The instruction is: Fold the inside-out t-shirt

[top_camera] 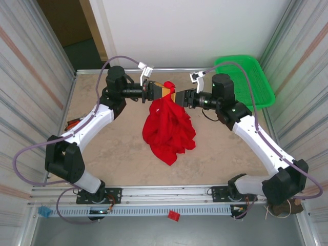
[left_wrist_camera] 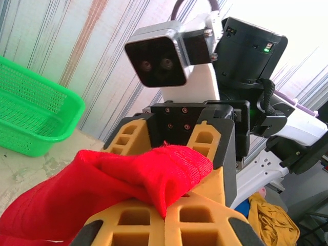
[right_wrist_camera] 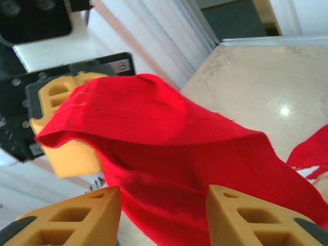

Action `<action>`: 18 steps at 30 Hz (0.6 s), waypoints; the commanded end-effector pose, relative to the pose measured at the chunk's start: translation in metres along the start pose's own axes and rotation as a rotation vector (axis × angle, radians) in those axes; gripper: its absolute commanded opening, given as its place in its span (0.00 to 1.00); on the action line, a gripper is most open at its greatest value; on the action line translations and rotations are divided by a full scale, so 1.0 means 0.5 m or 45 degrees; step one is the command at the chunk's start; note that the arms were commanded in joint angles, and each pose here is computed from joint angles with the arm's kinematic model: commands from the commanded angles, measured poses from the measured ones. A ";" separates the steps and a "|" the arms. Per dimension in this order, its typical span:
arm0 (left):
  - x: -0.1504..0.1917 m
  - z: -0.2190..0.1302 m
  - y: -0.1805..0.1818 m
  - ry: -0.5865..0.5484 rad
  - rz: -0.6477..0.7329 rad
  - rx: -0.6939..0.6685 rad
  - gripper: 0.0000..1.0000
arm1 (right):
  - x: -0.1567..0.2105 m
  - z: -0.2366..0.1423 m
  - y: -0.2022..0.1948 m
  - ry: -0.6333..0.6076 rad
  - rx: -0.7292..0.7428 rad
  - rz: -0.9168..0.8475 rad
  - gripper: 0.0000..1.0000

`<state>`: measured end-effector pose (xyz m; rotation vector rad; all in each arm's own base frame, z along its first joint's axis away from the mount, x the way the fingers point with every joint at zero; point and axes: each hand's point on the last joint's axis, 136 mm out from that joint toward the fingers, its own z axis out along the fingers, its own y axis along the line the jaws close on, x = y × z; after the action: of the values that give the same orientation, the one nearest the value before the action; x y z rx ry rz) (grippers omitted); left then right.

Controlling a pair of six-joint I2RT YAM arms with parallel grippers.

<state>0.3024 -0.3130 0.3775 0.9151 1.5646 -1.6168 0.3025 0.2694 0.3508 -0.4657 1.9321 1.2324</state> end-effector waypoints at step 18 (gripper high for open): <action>-0.026 -0.003 -0.008 -0.025 0.044 -0.013 0.00 | -0.089 -0.118 0.120 -0.180 -0.090 -0.206 0.00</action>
<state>0.3062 -0.3131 0.3746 0.8866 1.5900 -1.6094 0.2691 0.2427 0.4311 -0.5156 1.7141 1.2268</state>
